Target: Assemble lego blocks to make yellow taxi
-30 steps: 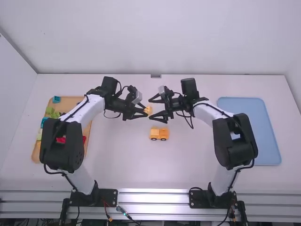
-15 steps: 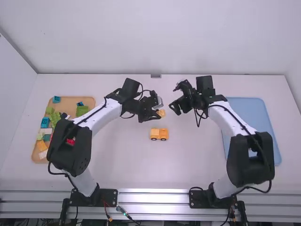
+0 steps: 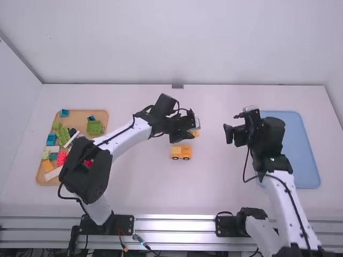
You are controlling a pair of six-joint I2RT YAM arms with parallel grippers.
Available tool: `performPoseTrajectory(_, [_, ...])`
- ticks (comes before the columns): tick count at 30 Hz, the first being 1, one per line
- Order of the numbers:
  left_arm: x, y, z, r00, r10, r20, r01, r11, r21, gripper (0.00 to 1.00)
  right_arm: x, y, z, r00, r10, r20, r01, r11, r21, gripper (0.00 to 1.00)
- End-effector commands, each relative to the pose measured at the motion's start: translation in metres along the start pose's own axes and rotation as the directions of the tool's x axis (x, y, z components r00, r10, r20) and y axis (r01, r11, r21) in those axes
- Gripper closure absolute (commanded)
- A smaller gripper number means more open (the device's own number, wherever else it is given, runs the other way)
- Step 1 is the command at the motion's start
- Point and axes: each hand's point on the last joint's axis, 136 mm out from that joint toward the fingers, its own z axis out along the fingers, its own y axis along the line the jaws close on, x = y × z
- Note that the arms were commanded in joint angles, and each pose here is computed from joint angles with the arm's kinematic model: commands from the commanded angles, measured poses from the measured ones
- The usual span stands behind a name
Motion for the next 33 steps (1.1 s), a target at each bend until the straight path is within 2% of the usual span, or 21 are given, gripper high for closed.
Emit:
performPoseTrajectory(1, [0.006, -0.007, 0.02, 1.0, -0.001, -0.029, 0.002, 1.0, 0.028, 0.98, 0.0, 0.003, -0.014, 0.998, 0.012, 0.056, -0.013, 1.0, 0.015, 0.01])
performPoseTrajectory(3, [0.009, -0.016, 0.039, 0.997, -0.006, -0.075, 0.009, 0.999, 0.045, 0.98, -0.002, 0.006, -0.027, 0.993, 0.015, 0.114, -0.019, 0.999, 0.03, 0.01])
performPoseTrajectory(9, [0.015, -0.031, 0.081, 0.976, 0.04, -0.214, -0.02, 0.995, 0.094, 0.98, 0.0, 0.009, -0.047, 0.983, -0.002, 0.186, -0.011, 0.998, 0.069, 0.01])
performPoseTrajectory(12, [0.022, -0.044, 0.098, 0.966, 0.089, -0.244, -0.05, 0.985, 0.165, 0.98, 0.001, 0.011, -0.052, 0.979, -0.009, 0.203, -0.006, 0.997, 0.074, 0.01])
performPoseTrajectory(16, [0.036, -0.046, 0.119, 0.958, 0.064, -0.279, -0.011, 0.982, 0.187, 0.98, 0.001, 0.011, -0.053, 0.978, -0.011, 0.206, -0.005, 0.997, 0.074, 0.01])
performPoseTrajectory(21, [0.043, -0.046, 0.123, 0.955, 0.059, -0.29, -0.002, 0.981, 0.192, 0.98, 0.002, 0.01, -0.05, 0.98, -0.007, 0.201, -0.008, 0.997, 0.074, 0.01])
performPoseTrajectory(22, [0.044, -0.046, 0.123, 0.953, 0.061, -0.296, -0.004, 0.982, 0.188, 0.97, 0.001, 0.009, -0.048, 0.98, -0.007, 0.199, -0.008, 0.997, 0.073, 0.01])
performPoseTrajectory(24, [0.05, -0.034, 0.122, 0.94, 0.049, -0.337, -0.007, 0.992, 0.125, 0.84, 0.001, 0.01, -0.043, 0.981, -0.005, 0.195, -0.007, 0.998, 0.058, 0.01])
performPoseTrajectory(30, [0.055, -0.028, 0.123, 0.931, 0.026, -0.364, 0.002, 0.997, 0.078, 0.73, 0.004, 0.008, -0.031, 0.984, -0.001, 0.176, -0.008, 0.999, 0.05, 0.01])
performPoseTrajectory(33, [0.058, -0.027, 0.124, 0.934, 0.024, -0.358, 0.002, 0.997, 0.072, 0.71, 0.005, 0.007, -0.026, 0.986, 0.003, 0.168, -0.011, 0.999, 0.048, 0.01])
